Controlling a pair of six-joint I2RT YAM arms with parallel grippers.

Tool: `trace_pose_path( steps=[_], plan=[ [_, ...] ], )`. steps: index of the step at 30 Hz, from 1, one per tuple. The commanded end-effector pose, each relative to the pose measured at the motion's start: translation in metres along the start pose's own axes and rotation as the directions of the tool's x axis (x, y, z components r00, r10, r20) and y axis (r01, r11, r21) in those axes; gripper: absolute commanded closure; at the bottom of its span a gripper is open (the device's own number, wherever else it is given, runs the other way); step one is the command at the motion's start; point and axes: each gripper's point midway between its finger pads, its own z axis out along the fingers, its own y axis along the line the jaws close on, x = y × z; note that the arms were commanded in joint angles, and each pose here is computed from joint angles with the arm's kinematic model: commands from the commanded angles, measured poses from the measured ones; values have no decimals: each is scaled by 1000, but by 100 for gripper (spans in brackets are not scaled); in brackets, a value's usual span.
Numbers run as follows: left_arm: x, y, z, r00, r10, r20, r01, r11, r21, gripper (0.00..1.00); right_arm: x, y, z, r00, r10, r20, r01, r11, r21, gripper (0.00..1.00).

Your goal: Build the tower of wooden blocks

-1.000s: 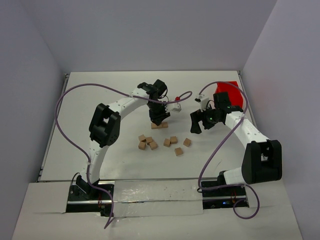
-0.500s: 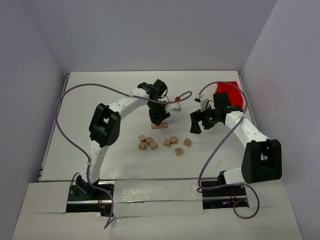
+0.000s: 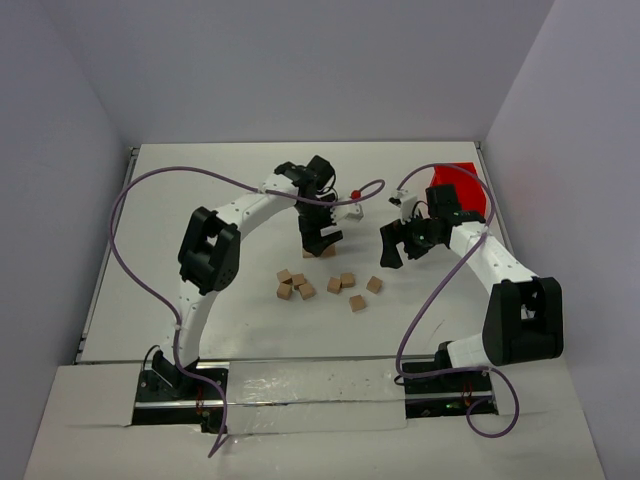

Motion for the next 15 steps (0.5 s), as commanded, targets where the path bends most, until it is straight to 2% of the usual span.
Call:
trace_pose_path(
  steps=[1, 3, 4, 6, 8, 9, 10, 11, 15],
  plan=[
    [-53, 7, -84, 986, 77, 145, -57, 989, -137, 1, -16, 1, -9, 999, -22, 44, 22, 1000, -7, 0],
    [-61, 1, -116, 979, 97, 177, -64, 981, -181, 1, -18, 3, -10, 998, -26, 53, 26, 1000, -7, 0],
    [-58, -1, -116, 981, 89, 170, -59, 983, -176, 1, -18, 3, -10, 998, -26, 53, 26, 1000, -7, 0],
    [-54, -15, -144, 976, 95, 197, -54, 977, -207, 1, -18, 2, -11, 998, -27, 57, 28, 1000, -4, 0],
    [-25, -29, -137, 983, 39, 178, -8, 985, -174, 4, -17, 1, -10, 998, -29, 54, 29, 1000, 4, 0],
    [-20, -32, -149, 978, 38, 207, 5, 980, -201, 5, -17, 0, -10, 998, -32, 55, 32, 999, 8, 0],
    [-8, -38, -137, 983, 5, 181, 26, 985, -171, 6, -17, -1, -10, 998, -32, 54, 32, 999, 10, 0],
    [-4, -41, -147, 977, 3, 212, 40, 979, -199, 7, -18, -1, -10, 998, -32, 55, 32, 999, 13, 0],
    [31, -76, -134, 963, -55, 265, 106, 977, -185, 14, -19, -1, -12, 997, -35, 63, 33, 999, 21, 0]
  ],
)
